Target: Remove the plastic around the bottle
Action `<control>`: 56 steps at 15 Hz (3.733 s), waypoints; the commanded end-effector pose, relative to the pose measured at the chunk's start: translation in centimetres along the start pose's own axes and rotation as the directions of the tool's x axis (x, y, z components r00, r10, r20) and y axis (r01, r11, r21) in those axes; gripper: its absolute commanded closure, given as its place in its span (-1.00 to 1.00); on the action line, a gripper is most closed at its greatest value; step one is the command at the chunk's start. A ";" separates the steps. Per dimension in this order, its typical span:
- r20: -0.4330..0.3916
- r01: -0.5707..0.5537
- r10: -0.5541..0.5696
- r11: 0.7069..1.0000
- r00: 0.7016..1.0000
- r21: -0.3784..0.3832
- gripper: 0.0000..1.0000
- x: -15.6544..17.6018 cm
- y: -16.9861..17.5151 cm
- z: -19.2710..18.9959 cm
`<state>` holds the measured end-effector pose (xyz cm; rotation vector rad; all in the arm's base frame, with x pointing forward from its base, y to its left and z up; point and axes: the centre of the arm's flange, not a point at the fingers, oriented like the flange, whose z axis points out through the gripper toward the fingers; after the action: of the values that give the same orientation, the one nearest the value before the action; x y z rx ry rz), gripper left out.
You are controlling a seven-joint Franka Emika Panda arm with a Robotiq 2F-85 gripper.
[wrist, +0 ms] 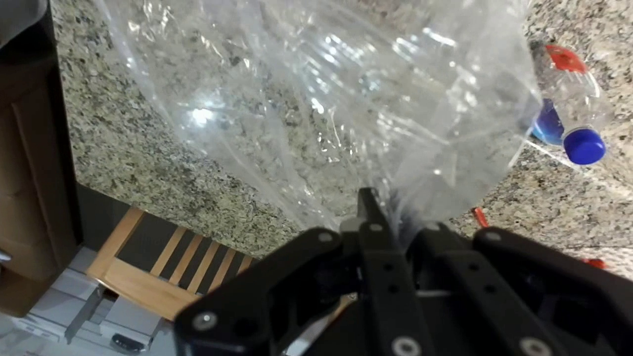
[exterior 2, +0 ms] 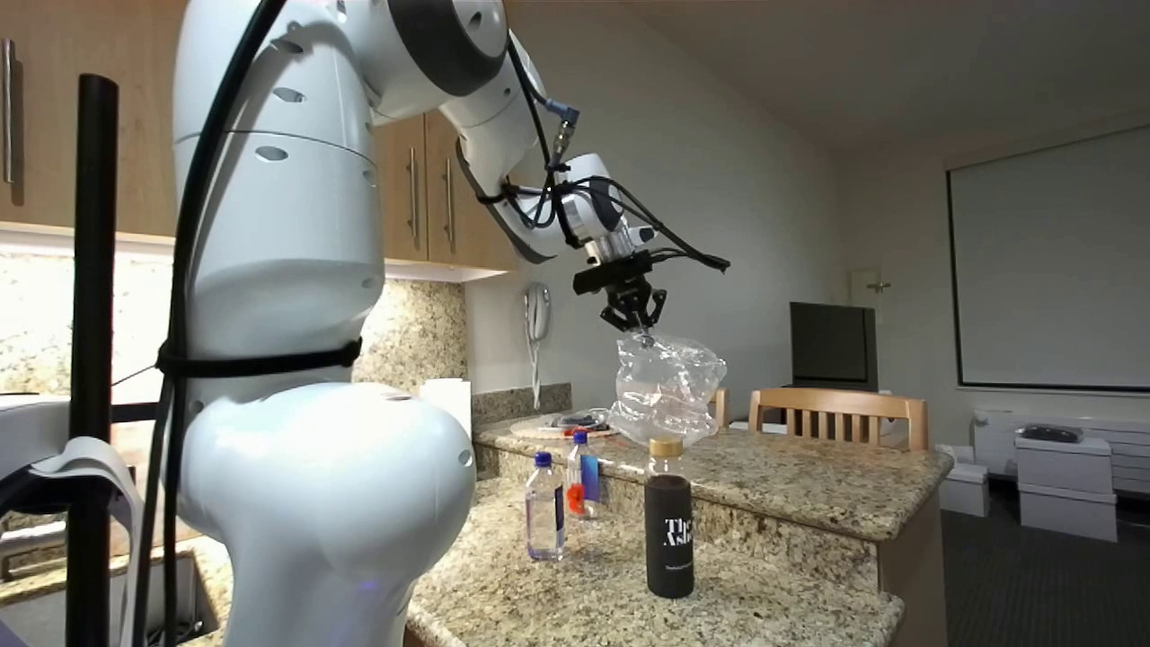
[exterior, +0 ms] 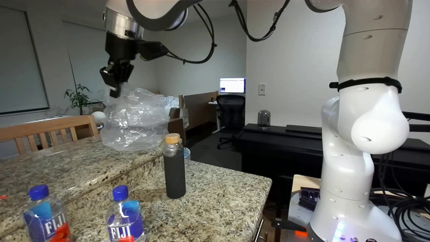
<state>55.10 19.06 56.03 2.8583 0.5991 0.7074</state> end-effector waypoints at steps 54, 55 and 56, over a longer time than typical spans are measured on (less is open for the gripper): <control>-0.025 0.335 -0.405 0.719 0.914 0.608 0.84 -9.1 -13.8 2.3; -0.024 0.342 -0.417 0.709 0.908 0.617 0.84 -9.6 -14.1 2.9; -0.027 0.350 -0.430 0.696 0.903 0.627 0.85 -10.1 -14.5 3.3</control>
<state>44.50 28.01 47.81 3.1170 1.5371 0.2675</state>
